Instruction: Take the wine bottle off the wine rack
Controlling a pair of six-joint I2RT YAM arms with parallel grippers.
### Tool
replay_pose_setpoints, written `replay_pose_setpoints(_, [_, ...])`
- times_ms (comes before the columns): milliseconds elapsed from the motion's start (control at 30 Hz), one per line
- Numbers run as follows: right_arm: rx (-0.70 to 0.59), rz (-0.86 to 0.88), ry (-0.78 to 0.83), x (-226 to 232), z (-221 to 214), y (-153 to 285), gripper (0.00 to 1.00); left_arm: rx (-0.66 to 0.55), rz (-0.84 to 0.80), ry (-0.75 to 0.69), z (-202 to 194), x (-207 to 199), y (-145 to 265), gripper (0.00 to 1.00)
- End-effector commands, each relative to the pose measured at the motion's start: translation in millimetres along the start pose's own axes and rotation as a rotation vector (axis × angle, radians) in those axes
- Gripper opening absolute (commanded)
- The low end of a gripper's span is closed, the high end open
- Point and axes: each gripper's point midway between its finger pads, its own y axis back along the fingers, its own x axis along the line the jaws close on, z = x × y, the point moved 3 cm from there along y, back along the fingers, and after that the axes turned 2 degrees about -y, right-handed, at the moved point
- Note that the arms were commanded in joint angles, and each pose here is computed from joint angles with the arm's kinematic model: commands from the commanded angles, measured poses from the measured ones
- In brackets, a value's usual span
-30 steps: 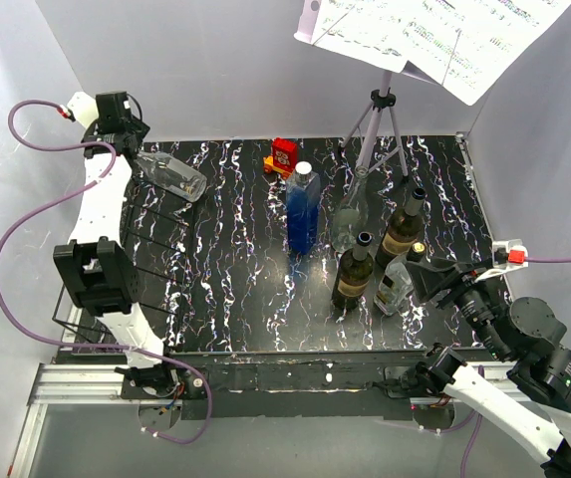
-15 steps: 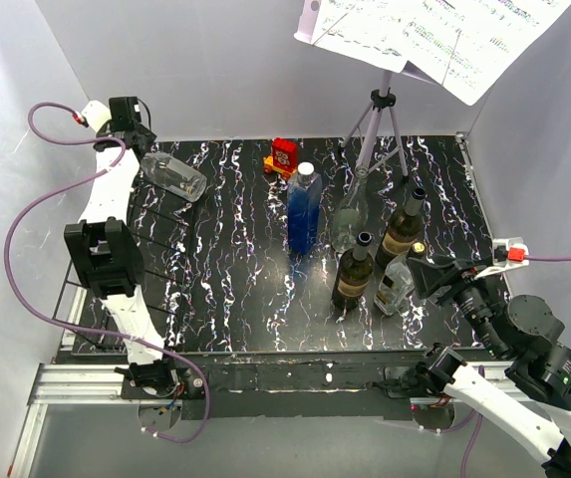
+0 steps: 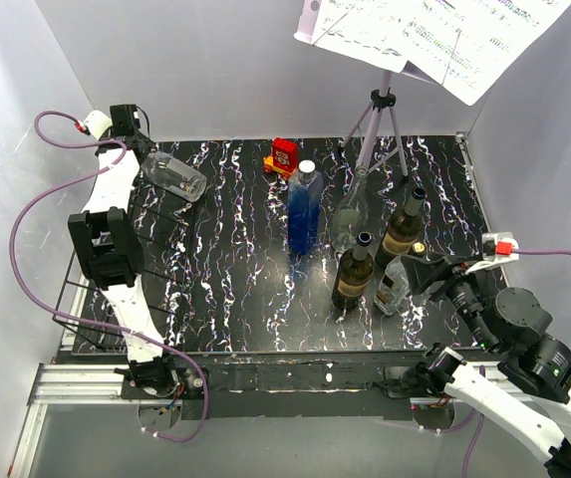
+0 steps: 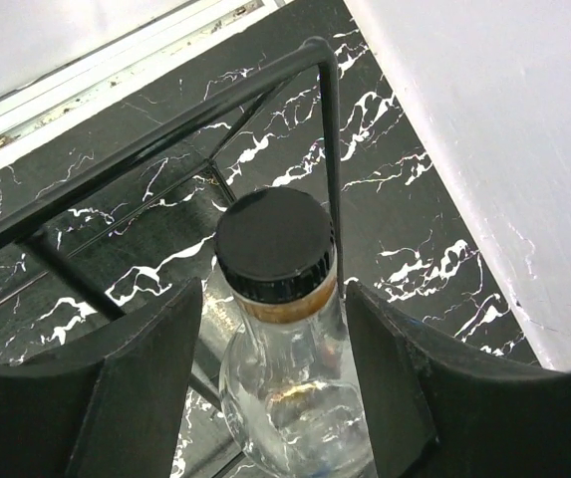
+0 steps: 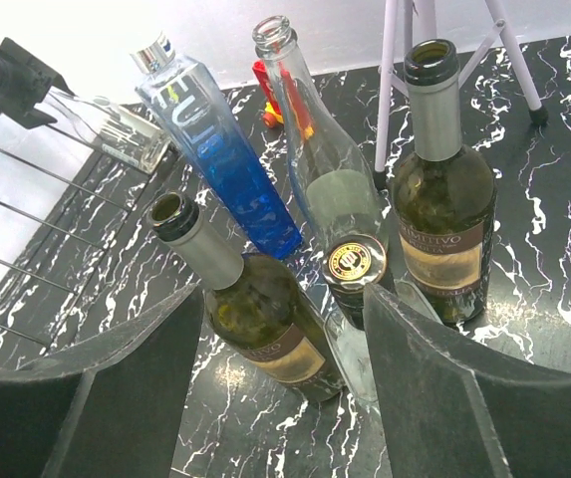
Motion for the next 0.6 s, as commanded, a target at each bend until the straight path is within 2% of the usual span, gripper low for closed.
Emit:
replay_pose_setpoints(0, [-0.032, 0.004, 0.015, 8, 12, -8, 0.73, -0.039, -0.049, 0.032, 15, -12, 2, 0.56])
replay_pose_setpoints(100, [-0.039, 0.009, 0.023, 10, 17, -10, 0.73, -0.062, -0.076, 0.032, 20, -15, 4, 0.36])
replay_pose_setpoints(133, [-0.04, 0.009, 0.024, 11, 17, -10, 0.73, -0.071, -0.086, 0.031, 22, -16, 6, 0.28])
replay_pose_setpoints(167, [-0.04, 0.007, 0.025, 11, 17, -11, 0.74, -0.082, -0.097, 0.03, 25, -18, 8, 0.14])
replay_pose_setpoints(233, [-0.034, 0.011, 0.025, 11, 15, -12, 0.74, -0.092, -0.107, 0.024, 29, -19, 11, 0.0])
replay_pose_setpoints(567, [-0.045, 0.029, 0.004, 13, 15, -11, 0.74, -0.131, -0.16, 0.018, 43, -20, 35, 0.0])
